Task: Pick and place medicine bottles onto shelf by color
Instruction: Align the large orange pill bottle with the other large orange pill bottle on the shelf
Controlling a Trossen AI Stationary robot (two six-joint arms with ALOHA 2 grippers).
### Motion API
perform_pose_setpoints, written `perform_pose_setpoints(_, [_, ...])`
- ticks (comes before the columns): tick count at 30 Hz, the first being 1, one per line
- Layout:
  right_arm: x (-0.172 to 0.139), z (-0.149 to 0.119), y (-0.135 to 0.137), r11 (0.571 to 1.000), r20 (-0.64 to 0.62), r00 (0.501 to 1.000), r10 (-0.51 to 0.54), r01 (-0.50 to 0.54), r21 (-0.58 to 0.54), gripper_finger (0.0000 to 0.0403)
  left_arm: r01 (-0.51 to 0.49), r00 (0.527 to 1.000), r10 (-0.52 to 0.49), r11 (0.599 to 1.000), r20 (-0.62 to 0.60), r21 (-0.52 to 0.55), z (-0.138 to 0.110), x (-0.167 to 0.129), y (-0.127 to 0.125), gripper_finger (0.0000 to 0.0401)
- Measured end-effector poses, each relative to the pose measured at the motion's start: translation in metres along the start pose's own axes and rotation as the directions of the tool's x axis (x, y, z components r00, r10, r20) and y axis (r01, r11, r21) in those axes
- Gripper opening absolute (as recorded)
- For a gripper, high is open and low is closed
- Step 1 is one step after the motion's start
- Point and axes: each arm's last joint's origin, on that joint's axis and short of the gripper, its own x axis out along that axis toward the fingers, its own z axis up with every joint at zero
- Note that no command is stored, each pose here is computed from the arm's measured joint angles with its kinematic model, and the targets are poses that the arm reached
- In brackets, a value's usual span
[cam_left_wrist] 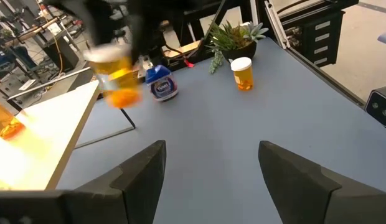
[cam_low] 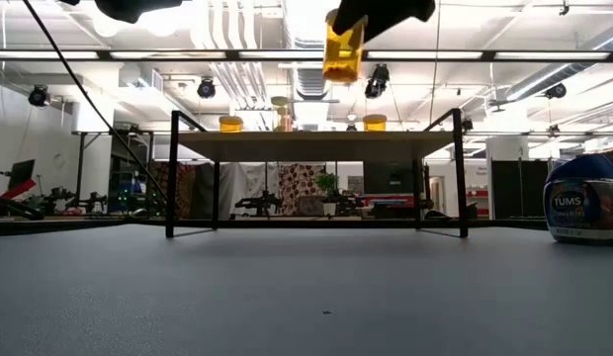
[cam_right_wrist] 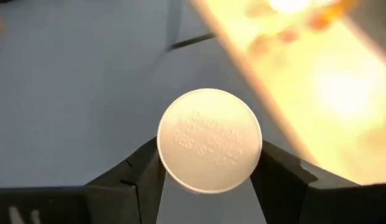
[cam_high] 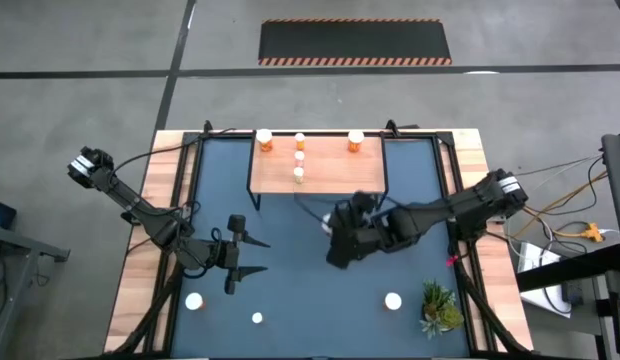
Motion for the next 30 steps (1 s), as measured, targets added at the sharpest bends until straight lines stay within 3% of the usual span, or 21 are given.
perform_pose_setpoints(7, [0.005,0.026,-0.048,0.982,-0.057,0.985,-0.165,0.170,0.081,0.0194,0.000,1.000,0.000,1.000,-0.001,0.001,0.000,0.000,0.000,0.0239])
perform_pose_setpoints(16, [0.028,0.034,-0.099,0.940,-0.155,0.945,-0.289,0.311,0.139,0.0194,0.001,1.000,-0.001,1.000,-0.002,0.002,0.000,0.000,0.000,0.0239])
perform_pose_setpoints(30, [0.030,0.023,-0.121,0.920,-0.194,0.928,-0.317,0.351,0.177,0.0194,0.001,1.000,-0.001,1.000,-0.008,0.006,-0.001,0.000,0.000,0.0239])
